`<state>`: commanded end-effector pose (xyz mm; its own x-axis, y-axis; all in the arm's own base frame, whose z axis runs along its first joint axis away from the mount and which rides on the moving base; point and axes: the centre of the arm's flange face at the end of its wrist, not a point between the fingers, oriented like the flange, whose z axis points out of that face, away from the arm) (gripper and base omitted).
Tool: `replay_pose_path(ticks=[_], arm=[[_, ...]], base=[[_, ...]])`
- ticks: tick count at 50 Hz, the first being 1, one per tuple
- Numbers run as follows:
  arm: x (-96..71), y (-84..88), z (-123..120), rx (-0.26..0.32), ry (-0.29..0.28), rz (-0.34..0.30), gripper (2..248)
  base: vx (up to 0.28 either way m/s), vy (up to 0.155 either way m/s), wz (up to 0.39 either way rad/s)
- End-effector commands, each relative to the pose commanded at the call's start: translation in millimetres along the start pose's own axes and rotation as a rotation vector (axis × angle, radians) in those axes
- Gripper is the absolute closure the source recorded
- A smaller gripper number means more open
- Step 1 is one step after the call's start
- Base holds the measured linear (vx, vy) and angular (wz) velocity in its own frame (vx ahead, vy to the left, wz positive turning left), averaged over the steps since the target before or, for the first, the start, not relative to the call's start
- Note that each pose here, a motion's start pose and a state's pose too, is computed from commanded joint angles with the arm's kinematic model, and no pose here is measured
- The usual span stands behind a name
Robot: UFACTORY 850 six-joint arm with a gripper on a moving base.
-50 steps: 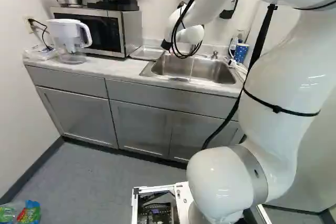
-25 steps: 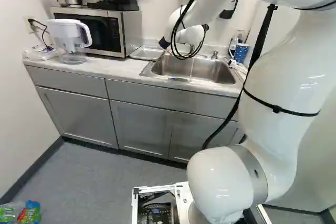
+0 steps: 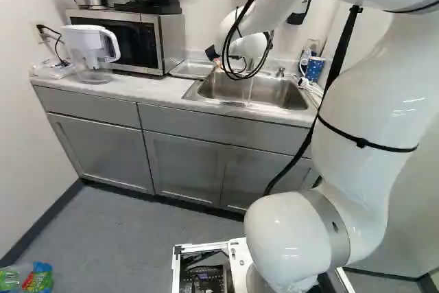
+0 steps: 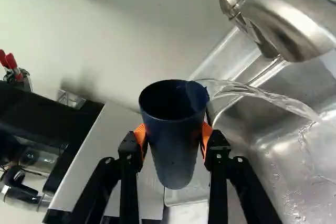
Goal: Rinse the cup and place it in the tray
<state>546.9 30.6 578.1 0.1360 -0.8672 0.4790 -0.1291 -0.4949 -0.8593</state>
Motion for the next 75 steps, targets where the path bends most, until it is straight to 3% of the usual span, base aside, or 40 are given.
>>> replay_pose_path(ticks=[75], arm=[[0.0,0.0,0.0,0.0,0.0,0.788,129]], base=[[0.0,0.0,0.0]])
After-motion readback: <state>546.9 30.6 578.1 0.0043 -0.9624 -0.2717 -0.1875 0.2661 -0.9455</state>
